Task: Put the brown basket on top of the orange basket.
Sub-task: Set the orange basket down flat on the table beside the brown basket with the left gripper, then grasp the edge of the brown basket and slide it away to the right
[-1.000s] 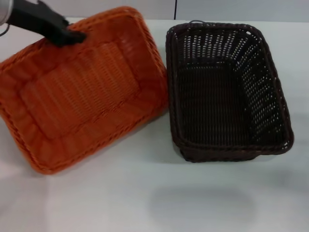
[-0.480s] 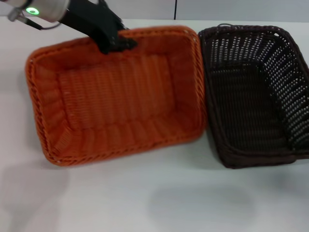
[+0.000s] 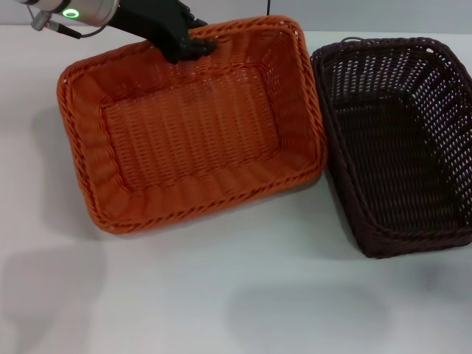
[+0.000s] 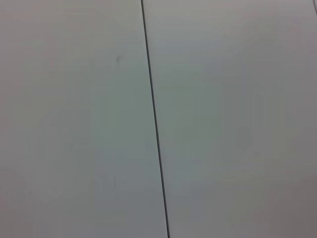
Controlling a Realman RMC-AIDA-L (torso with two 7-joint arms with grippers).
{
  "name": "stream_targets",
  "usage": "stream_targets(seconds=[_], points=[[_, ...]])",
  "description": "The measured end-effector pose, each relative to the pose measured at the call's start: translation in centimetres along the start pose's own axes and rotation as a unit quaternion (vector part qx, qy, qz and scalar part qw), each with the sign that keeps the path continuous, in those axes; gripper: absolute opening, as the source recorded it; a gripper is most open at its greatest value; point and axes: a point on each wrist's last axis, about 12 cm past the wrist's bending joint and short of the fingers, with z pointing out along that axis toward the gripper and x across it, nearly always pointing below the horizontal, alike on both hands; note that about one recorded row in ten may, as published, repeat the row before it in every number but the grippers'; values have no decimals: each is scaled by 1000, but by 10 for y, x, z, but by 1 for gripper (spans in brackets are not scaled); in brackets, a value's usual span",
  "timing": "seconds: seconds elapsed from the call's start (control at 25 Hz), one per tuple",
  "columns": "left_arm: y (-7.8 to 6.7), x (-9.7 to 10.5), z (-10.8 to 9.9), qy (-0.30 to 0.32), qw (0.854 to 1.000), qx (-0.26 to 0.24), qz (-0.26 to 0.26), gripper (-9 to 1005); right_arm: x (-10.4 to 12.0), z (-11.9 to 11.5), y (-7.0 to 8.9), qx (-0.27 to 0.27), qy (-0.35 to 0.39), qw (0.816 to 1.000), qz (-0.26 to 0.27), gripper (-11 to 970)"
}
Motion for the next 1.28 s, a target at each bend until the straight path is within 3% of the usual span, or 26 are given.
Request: stream_targets(seconds=[0.2,0.4,0.56,0.6,0.64,0.68,0.72,0.76,0.8,0.84,0.88,0.96,1.0,1.08,1.16,1.24,1.28], points=[[1,0,-2,-1,1000,-4,5,363,0,1,0,-1,-1,1000,0,760],[9,-4,-14,-5,999,-38,22,476,-1,2,1,-4,-3,1000,0,760],[24,-14,-38,-27,989,-135,50,557,-1,3,2,-5,-3,1000,1,759],[30,-17,-44,-32,982,-176,59,577,-1,3,2,-6,-3,1000,1,759],[39,-18,-52,-38,962,-261,73,597,-1,3,3,-7,-4,1000,1,759],[39,-18,-52,-38,962,-261,73,673,-1,3,3,-7,-4,1000,1,759],[42,-16,-55,-40,946,-311,82,750,-1,4,4,-9,-3,1000,2,759],[40,-9,-52,-41,908,-403,110,826,-1,4,5,-10,-3,1000,2,760],[40,-9,-52,-41,908,-403,110,830,-1,4,5,-12,-2,1000,3,760],[36,-7,-47,-40,892,-432,126,835,-1,4,5,-12,-3,1000,3,760],[24,-2,-32,-35,871,-464,159,839,-1,3,6,-14,-3,1000,3,760],[12,3,-22,-39,828,-523,200,848,-2,3,8,-20,-7,1000,3,760],[8,1,-25,-59,795,-566,210,852,-3,3,9,-24,-9,1000,4,760],[0,5,-44,-126,730,-648,179,850,-6,4,17,-41,-18,999,10,760],[-10,20,-65,-198,682,-693,122,848,-9,5,25,-62,-28,998,17,760],[-29,62,-88,-318,649,-691,7,847,-18,8,44,-109,-53,992,26,760],[-29,62,-88,-318,649,-691,7,847,-18,8,44,-109,-53,992,26,759]])
